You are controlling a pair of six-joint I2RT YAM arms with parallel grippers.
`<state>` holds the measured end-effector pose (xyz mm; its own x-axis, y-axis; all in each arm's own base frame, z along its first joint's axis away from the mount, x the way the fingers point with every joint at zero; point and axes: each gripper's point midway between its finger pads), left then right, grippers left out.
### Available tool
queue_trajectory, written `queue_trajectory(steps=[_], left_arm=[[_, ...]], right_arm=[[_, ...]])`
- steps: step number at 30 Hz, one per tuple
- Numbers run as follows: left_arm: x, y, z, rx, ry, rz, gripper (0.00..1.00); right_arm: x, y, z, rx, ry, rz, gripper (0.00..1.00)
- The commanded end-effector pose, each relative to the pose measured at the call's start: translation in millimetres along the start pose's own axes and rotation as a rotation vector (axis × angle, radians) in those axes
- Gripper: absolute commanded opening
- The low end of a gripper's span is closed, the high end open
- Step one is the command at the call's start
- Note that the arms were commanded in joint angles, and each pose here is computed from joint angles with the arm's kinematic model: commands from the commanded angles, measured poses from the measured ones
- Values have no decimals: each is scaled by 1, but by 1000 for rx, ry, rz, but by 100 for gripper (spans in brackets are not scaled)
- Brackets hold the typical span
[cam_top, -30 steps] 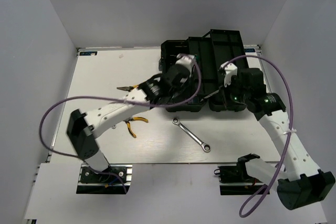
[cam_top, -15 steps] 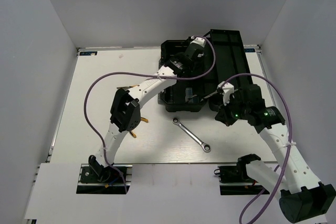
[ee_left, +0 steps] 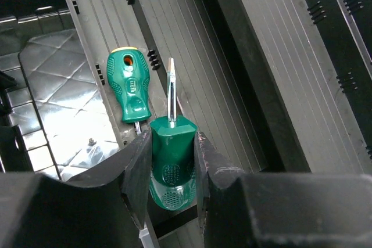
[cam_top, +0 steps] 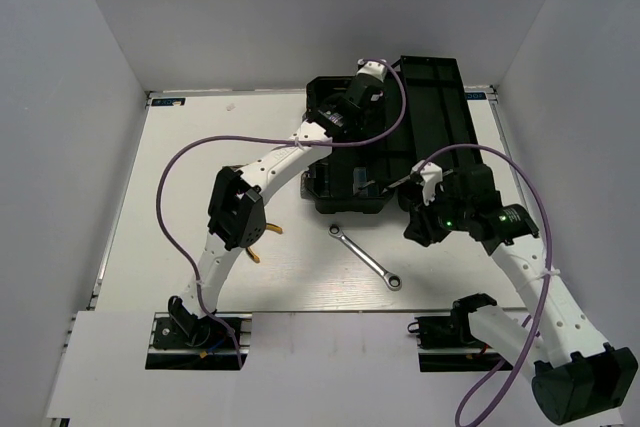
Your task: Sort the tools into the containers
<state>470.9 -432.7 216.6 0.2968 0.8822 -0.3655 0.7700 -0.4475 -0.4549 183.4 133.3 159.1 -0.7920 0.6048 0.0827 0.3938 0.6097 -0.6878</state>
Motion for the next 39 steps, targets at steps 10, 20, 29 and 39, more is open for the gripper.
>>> queue_trajectory(steps=[10, 20, 29, 39], left_arm=[[-7, 2, -8, -11, -1, 41, 40], [-11, -5, -18, -29, -14, 51, 74], [-16, -94, -74, -156, 34, 78, 72], [127, -265, 18, -163, -12, -151, 76]], right_arm=[[-1, 5, 1, 11, -10, -18, 53], [0, 6, 7, 40, -21, -34, 60], [21, 37, 36, 110, -215, -216, 53], [54, 85, 35, 215, -399, -247, 58]])
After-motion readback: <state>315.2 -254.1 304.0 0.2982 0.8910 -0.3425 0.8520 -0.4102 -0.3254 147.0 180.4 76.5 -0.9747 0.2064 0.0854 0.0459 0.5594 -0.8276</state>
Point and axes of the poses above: each gripper's point midway between its finger pads, its own y axis out along the fingers, its own x axis along the line the jaws close on, z = x × y, and after that the axes turned 8 degrees about -y, right-handed
